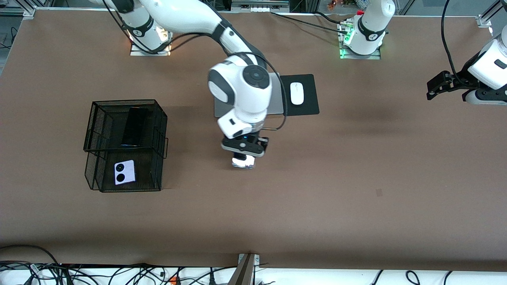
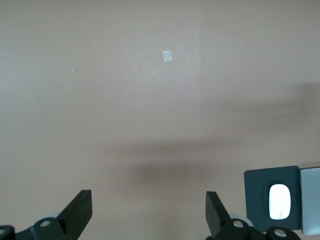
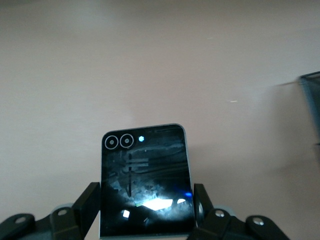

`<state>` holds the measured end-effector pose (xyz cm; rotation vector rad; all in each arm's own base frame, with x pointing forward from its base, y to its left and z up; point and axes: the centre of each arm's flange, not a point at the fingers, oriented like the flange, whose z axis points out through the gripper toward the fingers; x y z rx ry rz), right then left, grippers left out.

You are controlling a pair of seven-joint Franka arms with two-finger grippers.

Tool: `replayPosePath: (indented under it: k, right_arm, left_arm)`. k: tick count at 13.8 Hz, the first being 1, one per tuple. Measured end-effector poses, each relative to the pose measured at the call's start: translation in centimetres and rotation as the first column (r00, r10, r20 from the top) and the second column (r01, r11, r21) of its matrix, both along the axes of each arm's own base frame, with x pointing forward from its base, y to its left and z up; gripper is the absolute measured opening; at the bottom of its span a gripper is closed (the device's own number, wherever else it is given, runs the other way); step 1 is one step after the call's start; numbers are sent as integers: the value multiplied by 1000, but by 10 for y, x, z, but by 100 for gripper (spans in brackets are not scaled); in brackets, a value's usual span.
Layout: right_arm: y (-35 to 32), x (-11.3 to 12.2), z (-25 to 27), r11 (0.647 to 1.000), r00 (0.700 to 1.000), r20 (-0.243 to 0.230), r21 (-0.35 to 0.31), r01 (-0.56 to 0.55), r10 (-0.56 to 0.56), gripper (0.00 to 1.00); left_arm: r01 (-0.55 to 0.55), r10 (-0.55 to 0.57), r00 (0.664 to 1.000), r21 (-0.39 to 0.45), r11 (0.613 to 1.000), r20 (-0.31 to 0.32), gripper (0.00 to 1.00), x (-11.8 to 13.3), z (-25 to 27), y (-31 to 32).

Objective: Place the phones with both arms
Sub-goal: 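Carry the small black flip phone to the mesh basket with the right gripper, then lower the flip phone into the basket and open the right gripper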

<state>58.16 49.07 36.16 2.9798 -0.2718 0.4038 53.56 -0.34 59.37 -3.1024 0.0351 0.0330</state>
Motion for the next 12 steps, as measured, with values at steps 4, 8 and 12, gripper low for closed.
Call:
replayPosePath:
  k: [4, 8, 12]
  right_arm:
    - [-109, -12, 25, 996, 995, -73, -44, -77, 73, 80]
    - [-242, -36, 73, 980, 976, -124, -65, -189, 180, 80]
    - [-374, -62, 103, 965, 953, -192, -74, -253, 235, 80]
  left_arm:
    - [0, 0, 1000, 0, 1000, 0, 100, 0, 0, 0]
    - [2, -2, 1000, 0, 1000, -7, 100, -1, 0, -1]
    - [3, -3, 1000, 0, 1000, -10, 100, -1, -1, -2]
